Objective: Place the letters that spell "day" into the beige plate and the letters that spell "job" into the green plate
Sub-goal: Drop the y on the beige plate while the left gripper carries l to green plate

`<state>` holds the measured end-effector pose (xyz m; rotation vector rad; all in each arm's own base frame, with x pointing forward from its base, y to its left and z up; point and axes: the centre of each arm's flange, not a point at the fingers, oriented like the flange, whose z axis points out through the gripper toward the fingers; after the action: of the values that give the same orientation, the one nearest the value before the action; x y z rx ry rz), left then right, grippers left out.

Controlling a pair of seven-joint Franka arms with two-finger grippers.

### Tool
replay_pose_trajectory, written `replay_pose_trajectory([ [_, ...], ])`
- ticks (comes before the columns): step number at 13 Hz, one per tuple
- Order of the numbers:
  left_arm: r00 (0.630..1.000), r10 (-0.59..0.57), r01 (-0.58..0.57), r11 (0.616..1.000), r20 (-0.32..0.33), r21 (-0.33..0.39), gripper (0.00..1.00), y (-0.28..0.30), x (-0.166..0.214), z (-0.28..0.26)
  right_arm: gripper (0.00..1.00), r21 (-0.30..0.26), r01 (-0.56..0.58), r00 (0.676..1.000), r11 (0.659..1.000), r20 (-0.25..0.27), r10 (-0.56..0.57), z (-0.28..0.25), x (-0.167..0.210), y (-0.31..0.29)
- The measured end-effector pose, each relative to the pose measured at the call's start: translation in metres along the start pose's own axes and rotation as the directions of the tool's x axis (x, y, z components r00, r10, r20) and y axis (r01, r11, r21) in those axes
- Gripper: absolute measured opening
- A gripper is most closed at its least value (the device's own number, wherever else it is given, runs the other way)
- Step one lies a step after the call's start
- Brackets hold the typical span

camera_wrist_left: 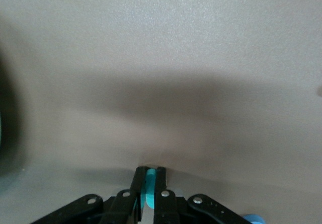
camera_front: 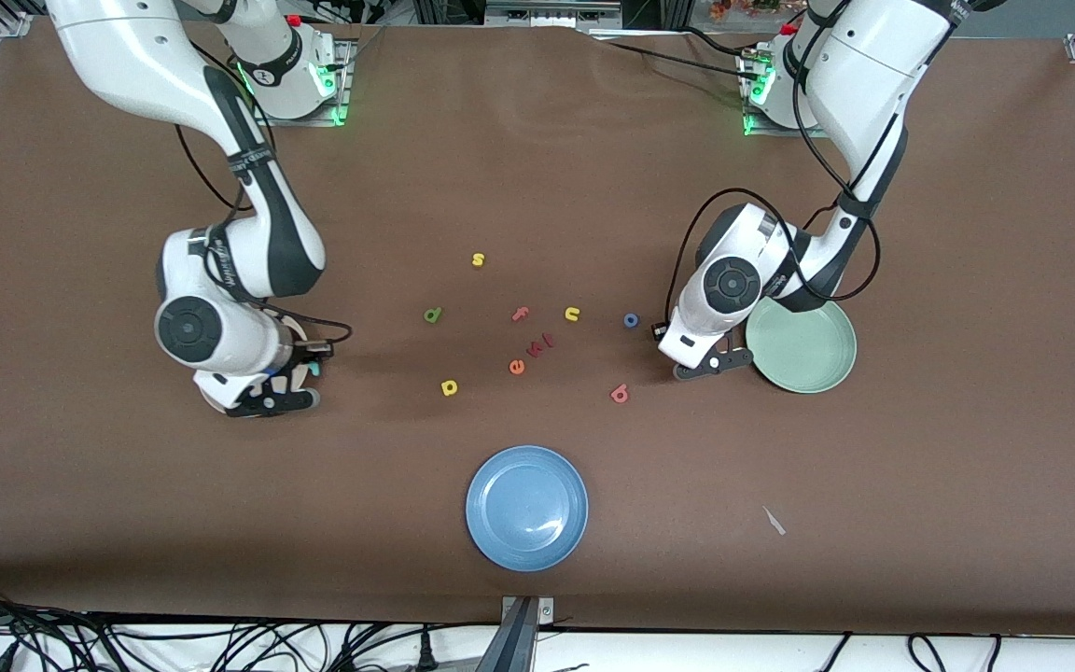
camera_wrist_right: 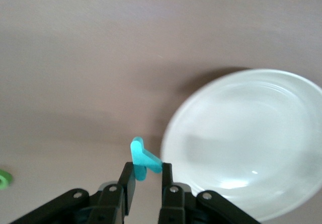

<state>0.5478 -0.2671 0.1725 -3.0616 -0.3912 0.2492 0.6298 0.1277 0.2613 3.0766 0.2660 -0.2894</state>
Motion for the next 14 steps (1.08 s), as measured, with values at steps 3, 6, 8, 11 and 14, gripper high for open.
replay_pose_trajectory([
  [3,1.0,0.001,-0.001,1.0,-0.008,-0.005,0.08,0.001,0.0,-0.005,0.26,-0.02,0.074,0.997,0.997,-0.015,-0.075,0.003,-0.022,0.056],
  [6,1.0,0.025,-0.025,1.0,-0.011,0.007,0.08,-0.003,0.002,-0.028,0.26,-0.051,0.148,0.985,0.988,-0.086,-0.152,0.033,-0.037,0.088],
  [8,0.998,0.061,-0.061,0.998,-0.007,0.02,0.08,-0.022,0.011,-0.051,0.33,-0.062,0.192,0.975,0.979,-0.101,-0.198,0.042,-0.042,0.088],
  [11,0.99,0.136,-0.137,0.99,0.023,0.045,0.08,-0.064,0.028,-0.083,0.65,-0.044,0.212,0.97,0.976,-0.115,-0.216,0.025,-0.044,0.076],
  [14,0.979,0.2,-0.203,0.978,0.046,0.055,0.08,-0.102,0.04,-0.107,0.98,0.072,0.173,0.977,0.982,-0.135,-0.162,0.006,-0.048,0.054],
])
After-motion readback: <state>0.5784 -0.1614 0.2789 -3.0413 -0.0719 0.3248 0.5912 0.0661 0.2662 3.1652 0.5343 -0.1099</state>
